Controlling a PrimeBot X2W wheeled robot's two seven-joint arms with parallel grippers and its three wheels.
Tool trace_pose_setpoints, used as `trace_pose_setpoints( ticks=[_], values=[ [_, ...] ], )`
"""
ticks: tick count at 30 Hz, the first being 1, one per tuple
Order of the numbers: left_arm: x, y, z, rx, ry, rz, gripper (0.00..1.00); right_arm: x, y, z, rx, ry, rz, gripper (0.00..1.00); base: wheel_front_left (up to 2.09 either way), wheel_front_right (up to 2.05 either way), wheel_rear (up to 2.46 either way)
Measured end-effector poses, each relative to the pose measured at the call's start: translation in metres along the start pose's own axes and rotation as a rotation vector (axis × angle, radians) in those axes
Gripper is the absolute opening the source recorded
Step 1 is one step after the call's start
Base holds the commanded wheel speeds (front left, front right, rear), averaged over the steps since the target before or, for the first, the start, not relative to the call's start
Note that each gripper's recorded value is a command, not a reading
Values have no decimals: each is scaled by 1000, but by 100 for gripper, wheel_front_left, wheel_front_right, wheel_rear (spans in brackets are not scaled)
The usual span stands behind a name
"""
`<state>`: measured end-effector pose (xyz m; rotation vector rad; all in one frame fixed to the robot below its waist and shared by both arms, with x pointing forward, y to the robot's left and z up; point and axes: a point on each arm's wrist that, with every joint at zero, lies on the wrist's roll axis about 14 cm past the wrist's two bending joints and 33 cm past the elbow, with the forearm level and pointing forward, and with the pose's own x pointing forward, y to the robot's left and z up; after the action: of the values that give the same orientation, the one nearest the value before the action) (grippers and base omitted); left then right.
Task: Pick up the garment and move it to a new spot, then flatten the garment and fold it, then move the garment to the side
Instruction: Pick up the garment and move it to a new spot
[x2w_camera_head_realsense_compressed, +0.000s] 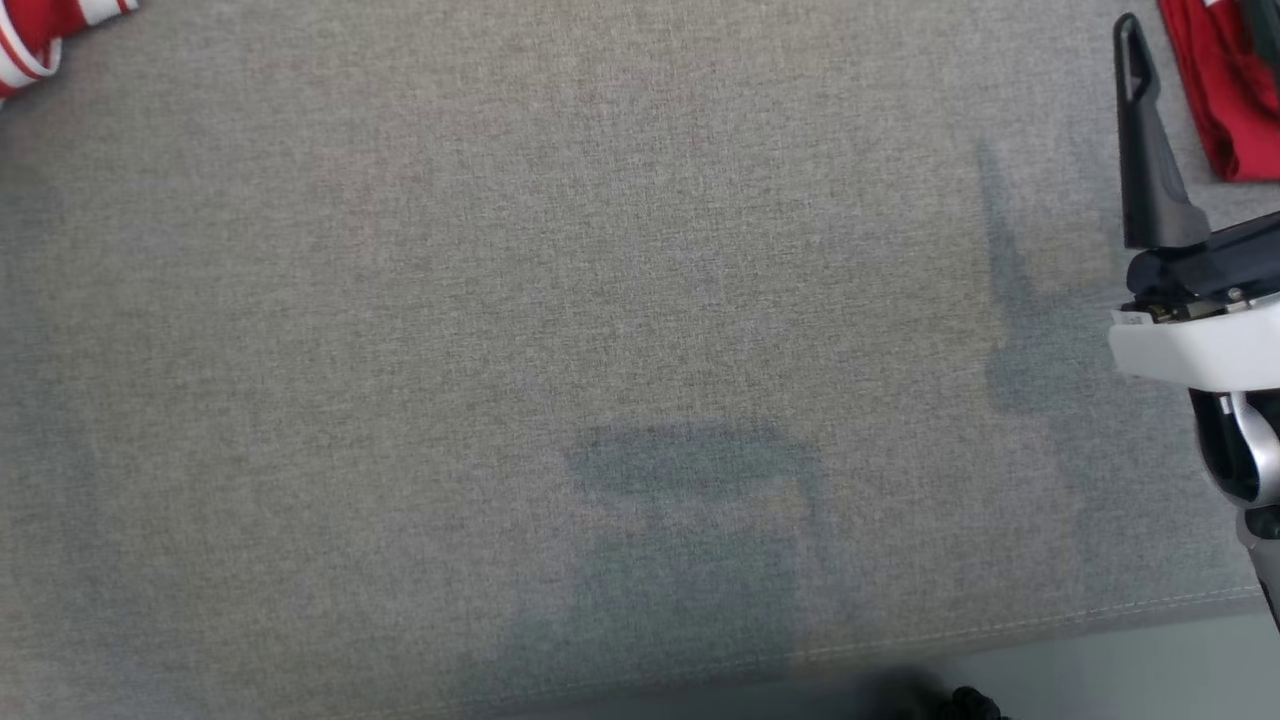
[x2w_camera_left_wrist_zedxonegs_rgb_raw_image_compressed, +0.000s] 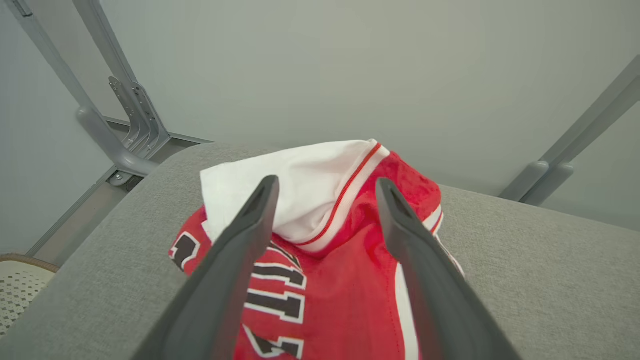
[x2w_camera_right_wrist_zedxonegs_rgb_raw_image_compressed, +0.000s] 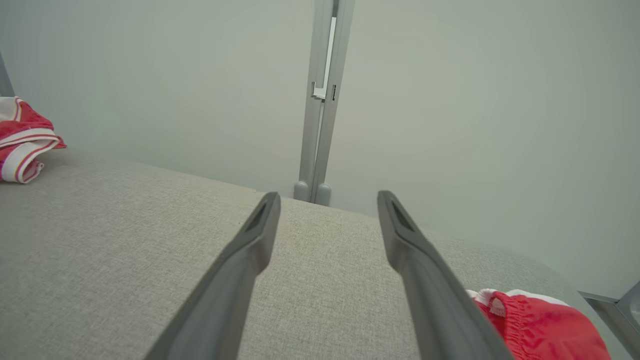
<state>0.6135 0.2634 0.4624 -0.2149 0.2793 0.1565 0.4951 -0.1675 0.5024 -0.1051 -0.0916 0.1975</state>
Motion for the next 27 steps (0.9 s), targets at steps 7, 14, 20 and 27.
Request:
trace_pose_setpoints(
  ticks=[7,14,20,27],
  values=[
    [26,-6,-49,3,93,-14,100,13,1,-28,-3,35,8,100,0,0,0],
    [32,1,-90,56,189,-21,100,21,8,-51,16,67,28,100,0,0,0],
    [33,3,-98,94,216,-28,0,23,13,-56,23,72,38,100,0,0,0],
    [33,-11,-71,91,116,-72,0,23,13,-47,25,44,28,100,0,0,0]
  ],
)
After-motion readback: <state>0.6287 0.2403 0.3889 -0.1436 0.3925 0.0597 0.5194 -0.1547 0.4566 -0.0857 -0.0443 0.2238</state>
